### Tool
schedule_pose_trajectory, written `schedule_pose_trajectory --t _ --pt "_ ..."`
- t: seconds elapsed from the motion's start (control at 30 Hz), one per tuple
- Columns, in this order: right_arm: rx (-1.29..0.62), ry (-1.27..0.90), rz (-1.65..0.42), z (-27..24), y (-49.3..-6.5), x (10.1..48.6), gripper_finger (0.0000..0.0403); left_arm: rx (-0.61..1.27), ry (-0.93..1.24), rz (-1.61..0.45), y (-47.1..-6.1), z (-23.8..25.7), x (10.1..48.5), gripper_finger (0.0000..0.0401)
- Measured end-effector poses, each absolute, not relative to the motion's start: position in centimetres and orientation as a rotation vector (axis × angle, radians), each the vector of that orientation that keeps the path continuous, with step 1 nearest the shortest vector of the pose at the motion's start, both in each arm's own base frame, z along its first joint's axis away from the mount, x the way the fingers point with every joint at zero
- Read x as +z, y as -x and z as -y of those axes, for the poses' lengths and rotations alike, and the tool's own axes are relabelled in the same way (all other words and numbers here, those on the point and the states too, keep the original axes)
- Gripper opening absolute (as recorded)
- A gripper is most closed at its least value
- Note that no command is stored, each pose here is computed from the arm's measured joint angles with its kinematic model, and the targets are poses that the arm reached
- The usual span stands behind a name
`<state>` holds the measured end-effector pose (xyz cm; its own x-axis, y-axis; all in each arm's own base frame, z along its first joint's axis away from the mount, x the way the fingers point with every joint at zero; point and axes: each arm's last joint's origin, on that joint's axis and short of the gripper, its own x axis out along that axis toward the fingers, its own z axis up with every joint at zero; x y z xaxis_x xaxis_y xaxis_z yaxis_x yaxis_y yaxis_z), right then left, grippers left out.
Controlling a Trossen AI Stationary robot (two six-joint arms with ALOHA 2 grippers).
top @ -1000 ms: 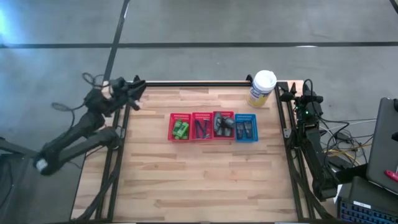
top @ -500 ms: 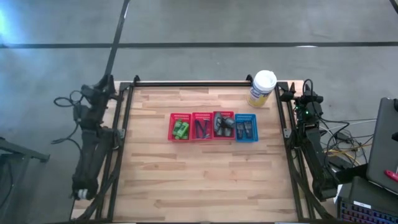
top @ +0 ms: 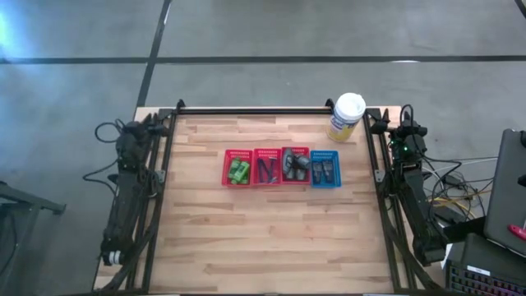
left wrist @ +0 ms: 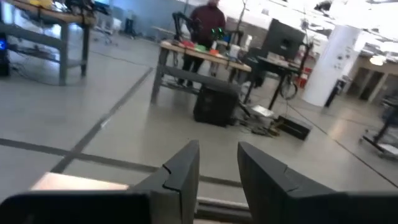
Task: Pick & Place Travel size toiletries
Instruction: Return to Home Position
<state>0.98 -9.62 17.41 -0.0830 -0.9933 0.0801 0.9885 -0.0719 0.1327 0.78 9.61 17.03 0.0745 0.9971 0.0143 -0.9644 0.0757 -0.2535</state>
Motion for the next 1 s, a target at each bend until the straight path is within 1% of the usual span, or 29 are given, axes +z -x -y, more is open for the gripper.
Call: schedule_pose_trajectory --t 0.17,1.0 --pt "-1.645 -0.034 0.172 9.61 -0.98 17.42 0.0353 1.511 0.193 0.22 -0.7 -9.69 16.83 0.0115" --pt "-1.645 -0.035 0.172 9.62 -0.98 17.42 0.028 1.514 0.194 0.221 -0.71 -9.71 16.77 0.0115"
